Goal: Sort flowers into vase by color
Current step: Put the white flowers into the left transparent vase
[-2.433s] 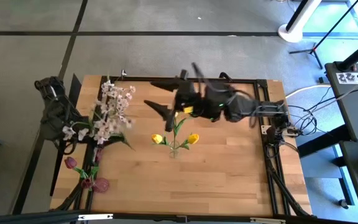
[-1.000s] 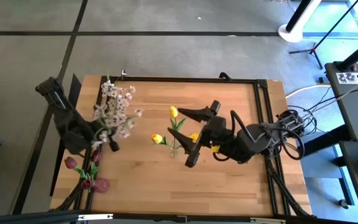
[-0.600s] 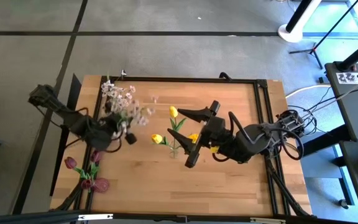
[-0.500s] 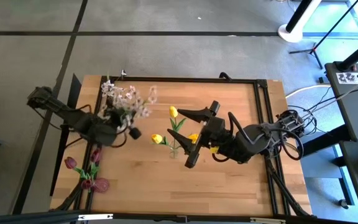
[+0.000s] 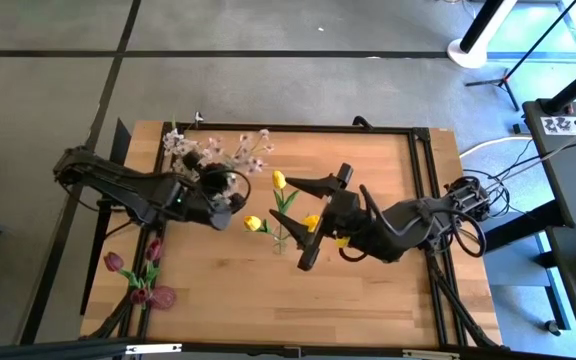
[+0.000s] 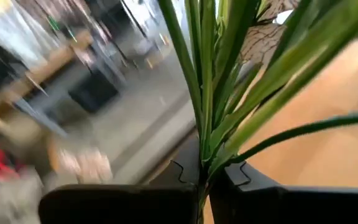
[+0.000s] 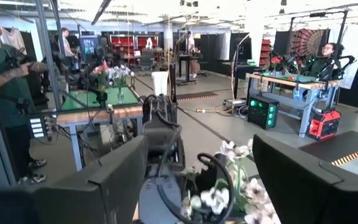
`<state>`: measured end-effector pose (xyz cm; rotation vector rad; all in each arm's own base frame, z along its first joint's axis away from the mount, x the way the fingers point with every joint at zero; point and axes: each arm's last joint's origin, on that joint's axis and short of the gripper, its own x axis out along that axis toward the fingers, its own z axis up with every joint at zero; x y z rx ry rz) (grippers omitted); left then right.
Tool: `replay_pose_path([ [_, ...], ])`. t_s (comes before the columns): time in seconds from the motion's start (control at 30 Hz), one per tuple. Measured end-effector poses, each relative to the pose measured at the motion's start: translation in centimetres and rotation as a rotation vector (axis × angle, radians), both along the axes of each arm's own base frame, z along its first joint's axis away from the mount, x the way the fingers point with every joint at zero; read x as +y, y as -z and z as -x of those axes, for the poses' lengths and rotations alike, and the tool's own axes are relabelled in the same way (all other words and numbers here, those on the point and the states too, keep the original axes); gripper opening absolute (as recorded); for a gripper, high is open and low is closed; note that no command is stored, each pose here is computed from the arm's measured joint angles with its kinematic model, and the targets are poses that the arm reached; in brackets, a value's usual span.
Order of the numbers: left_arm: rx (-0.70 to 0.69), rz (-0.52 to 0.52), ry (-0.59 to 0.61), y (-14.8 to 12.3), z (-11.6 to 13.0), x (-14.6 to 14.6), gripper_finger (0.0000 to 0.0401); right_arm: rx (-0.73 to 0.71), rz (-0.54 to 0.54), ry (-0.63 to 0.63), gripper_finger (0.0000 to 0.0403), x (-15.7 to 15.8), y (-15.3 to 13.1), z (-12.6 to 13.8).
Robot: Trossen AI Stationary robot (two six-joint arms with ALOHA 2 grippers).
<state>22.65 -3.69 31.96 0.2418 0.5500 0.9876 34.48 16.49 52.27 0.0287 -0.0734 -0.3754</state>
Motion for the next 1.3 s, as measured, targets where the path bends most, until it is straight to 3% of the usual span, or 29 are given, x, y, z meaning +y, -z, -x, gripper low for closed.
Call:
replay_pose_path([
  [0.1, -0.018, 0.162, -0.035, 0.1, 1.2, -0.4, 0.0005, 0.030, 0.010, 0.011, 0.0291, -0.1, 0.2, 0.2],
  [0.17, -0.025, 0.203, -0.054, 0.2, 2.0, -0.9, 0.0005, 0.041, 0.014, 0.027, 0.0291, -0.2, 0.2, 0.3],
  [0.47, -0.106, 0.136, 0.070, -2.8, 2.8, -3.5, 0.0005, 0.052, 0.019, 0.062, 0.0291, -0.6, 0.3, 0.2],
  [0.63, -0.085, 0.068, 0.006, -2.9, 2.8, -2.2, 0.0005, 0.051, 0.018, 0.064, 0.0291, -0.6, 0.3, 0.2],
  [0.8, -0.045, 0.067, -0.075, -2.8, 2.7, -0.5, 0.0005, 0.050, 0.017, 0.062, 0.0291, -0.5, 0.3, 0.2],
  [1.0, -0.091, 0.068, -0.150, -2.5, 2.6, 0.6, 0.0007, 0.048, 0.013, 0.060, 0.0291, -0.5, 0.3, 0.2],
  [1.3, -0.175, 0.154, -0.177, -2.3, 2.8, 0.2, 0.0009, 0.066, 0.023, 0.060, 0.0291, -0.5, 0.5, 0.2],
])
